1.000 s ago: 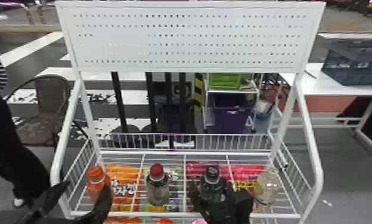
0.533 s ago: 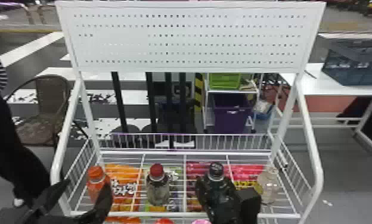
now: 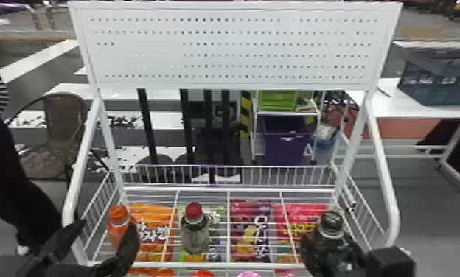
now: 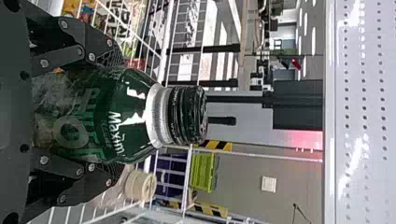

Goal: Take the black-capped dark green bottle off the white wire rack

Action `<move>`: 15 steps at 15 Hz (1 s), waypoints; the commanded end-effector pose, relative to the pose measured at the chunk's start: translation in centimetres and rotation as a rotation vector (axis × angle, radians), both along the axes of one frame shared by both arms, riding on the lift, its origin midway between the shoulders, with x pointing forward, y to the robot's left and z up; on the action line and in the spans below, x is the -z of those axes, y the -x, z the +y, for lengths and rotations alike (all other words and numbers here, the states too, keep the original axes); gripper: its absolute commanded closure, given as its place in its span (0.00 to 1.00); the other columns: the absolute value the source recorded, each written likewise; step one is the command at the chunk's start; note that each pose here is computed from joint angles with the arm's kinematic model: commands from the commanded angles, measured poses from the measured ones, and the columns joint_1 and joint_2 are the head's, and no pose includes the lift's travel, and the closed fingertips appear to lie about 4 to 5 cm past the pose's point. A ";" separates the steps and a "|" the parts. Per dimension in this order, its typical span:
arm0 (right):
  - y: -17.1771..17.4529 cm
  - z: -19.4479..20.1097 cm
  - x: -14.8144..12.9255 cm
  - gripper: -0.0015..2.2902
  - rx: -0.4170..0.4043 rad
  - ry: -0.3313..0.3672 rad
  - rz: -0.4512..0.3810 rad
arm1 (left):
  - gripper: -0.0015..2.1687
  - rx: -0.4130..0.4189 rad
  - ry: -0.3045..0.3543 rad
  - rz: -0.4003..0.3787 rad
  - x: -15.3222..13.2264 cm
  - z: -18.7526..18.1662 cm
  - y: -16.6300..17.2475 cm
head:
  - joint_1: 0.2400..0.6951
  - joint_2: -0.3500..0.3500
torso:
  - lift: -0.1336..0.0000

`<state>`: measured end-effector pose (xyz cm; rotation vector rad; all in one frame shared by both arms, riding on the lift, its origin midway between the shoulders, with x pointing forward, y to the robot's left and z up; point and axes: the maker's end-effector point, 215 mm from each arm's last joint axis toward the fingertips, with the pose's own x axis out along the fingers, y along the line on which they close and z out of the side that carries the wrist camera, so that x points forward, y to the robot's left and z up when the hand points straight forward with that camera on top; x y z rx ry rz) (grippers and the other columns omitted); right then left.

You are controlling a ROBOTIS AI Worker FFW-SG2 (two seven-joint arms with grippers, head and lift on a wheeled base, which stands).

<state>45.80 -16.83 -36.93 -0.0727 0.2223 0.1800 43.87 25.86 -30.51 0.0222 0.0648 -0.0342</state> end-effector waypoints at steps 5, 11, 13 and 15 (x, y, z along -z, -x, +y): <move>5.2 -6.9 -3.8 0.64 0.099 0.027 -0.023 | 0.07 0.003 0.007 -0.009 -0.3 -0.3 -0.3 | 0.57 0.50 | 1.00; 8.3 -11.7 -8.6 0.64 0.149 -0.027 -0.150 | 0.07 0.002 0.006 -0.011 -0.4 -0.2 -0.2 | 0.57 0.50 | 1.00; 9.1 -13.0 -9.1 0.64 0.161 -0.040 -0.163 | 0.07 -0.006 0.002 -0.013 -0.5 0.2 -0.2 | 0.57 0.50 | 1.00; 9.5 -13.4 -9.0 0.64 0.164 -0.049 -0.163 | 0.07 -0.008 0.000 -0.019 -0.9 0.4 -0.3 | 0.57 0.50 | 1.00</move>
